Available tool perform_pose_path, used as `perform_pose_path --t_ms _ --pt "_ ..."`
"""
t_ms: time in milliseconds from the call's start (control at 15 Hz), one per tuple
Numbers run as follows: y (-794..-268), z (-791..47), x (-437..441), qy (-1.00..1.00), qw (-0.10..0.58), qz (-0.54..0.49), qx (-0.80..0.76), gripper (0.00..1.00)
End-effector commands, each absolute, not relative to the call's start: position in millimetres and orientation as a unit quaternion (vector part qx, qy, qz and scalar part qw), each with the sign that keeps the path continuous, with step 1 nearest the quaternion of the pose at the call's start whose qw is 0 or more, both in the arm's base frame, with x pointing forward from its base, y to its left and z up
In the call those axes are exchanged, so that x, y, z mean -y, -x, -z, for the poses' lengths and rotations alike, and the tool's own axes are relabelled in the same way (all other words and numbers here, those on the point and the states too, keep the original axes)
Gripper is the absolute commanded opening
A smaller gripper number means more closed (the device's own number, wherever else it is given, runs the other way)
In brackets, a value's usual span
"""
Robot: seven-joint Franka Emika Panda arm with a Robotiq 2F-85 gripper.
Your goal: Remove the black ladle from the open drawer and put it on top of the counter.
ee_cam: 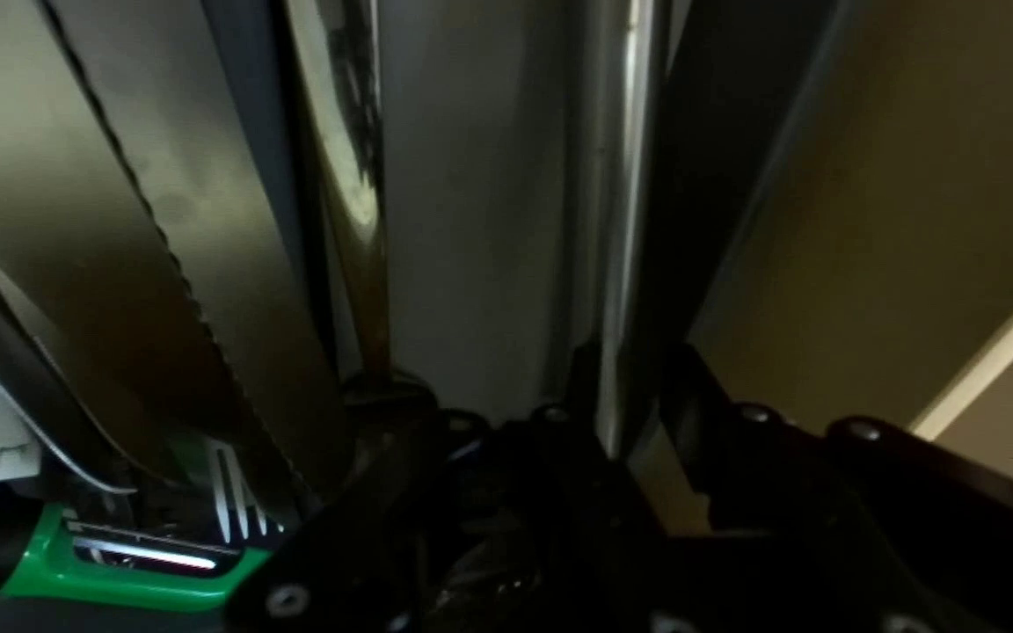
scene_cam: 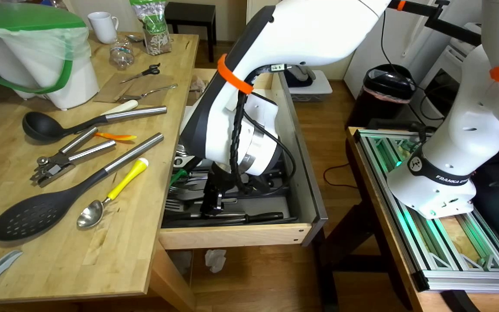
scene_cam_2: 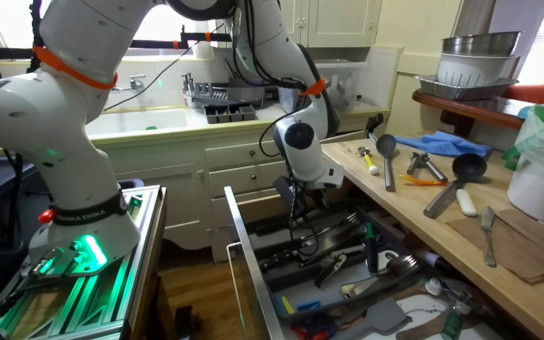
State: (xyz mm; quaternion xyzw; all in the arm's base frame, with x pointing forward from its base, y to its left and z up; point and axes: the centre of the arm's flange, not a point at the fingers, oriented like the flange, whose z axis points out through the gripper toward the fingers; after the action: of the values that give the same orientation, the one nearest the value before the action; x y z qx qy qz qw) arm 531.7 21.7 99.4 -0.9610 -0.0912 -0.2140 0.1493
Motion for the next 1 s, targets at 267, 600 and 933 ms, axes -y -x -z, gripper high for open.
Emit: perform_pose_path --t_ms 267,600,933 --pt "-531 -76 -25 0.96 0.158 0.209 0.095 0.33" --pt "-527 -72 -24 0.964 0.152 0.195 0.099 0.43" --pt "-523 -58 -27 0.966 0.154 0.184 0.099 0.35"
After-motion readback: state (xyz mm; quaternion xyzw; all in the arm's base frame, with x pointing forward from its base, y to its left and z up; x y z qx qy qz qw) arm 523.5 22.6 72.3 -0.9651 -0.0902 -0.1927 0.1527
